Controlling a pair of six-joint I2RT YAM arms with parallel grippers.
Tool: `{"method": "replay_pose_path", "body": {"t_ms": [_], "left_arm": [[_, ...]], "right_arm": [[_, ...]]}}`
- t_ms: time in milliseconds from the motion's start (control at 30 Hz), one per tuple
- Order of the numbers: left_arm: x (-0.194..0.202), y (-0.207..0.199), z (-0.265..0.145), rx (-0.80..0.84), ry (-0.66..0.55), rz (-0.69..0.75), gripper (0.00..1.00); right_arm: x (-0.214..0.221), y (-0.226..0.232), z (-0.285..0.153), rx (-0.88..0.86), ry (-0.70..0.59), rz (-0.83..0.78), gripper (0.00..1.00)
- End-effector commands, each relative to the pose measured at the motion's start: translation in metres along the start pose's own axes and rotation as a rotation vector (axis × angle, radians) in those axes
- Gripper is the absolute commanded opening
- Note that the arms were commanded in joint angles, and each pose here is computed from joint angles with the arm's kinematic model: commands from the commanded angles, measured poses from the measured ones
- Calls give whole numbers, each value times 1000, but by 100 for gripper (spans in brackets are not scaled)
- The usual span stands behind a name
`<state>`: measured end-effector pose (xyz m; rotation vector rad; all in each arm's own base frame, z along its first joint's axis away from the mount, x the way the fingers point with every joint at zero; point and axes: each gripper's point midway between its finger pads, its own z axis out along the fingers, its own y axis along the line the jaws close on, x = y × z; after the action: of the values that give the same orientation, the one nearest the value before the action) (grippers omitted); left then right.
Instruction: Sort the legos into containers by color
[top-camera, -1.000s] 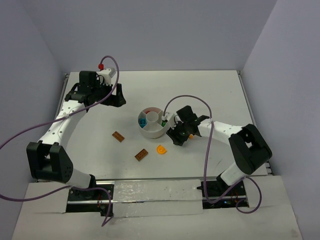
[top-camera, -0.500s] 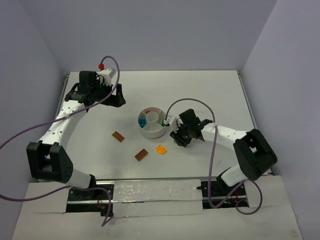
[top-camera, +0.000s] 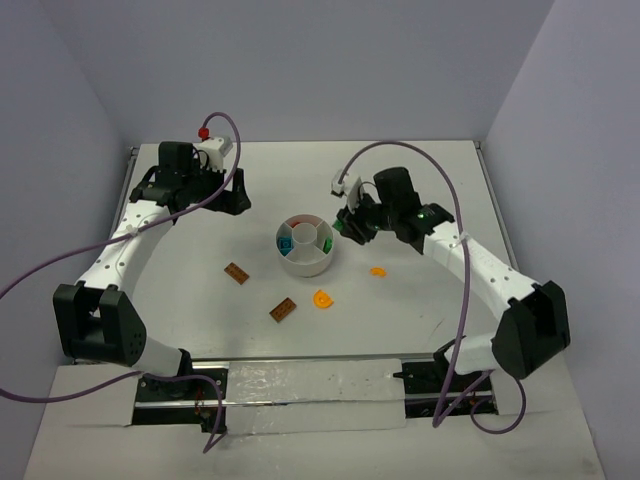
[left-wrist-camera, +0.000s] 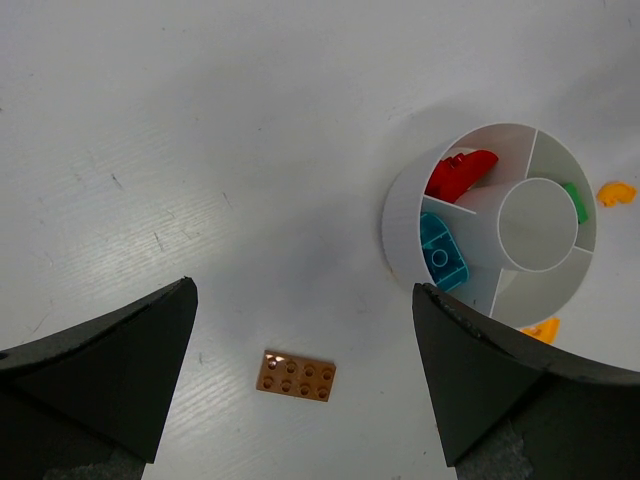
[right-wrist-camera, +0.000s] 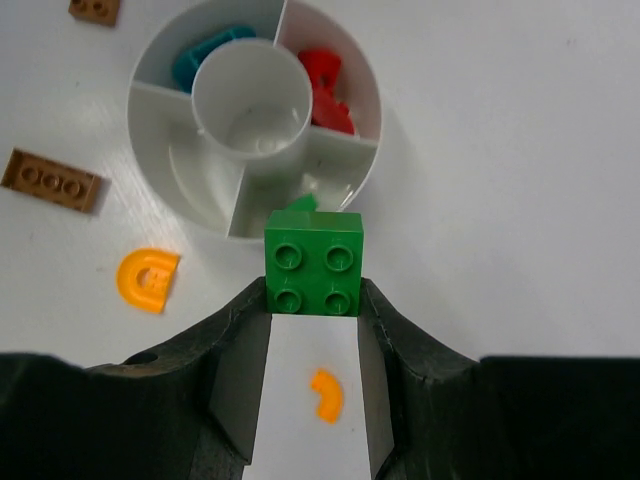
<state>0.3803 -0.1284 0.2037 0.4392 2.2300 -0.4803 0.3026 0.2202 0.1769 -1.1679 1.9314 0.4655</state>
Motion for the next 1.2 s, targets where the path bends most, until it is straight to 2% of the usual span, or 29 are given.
{"method": "replay_pose_path", "body": {"t_ms": [0,467,767,1167], "left_arm": [[-23,1,-8,-8,-65,33,99],[-18,2,-12,-31,-64,6,99],[-21,4,-12,-38,-67,7,99],[-22,5,-10,-40,-64,6,99]], "right_arm": [[-18,-12,15,-24,0,13,29],[-20,-22,38,-112,97,-81,31],[1,-12,50,-162,190,-107,32],[7,-2,58,-197,230,-126,36]]}}
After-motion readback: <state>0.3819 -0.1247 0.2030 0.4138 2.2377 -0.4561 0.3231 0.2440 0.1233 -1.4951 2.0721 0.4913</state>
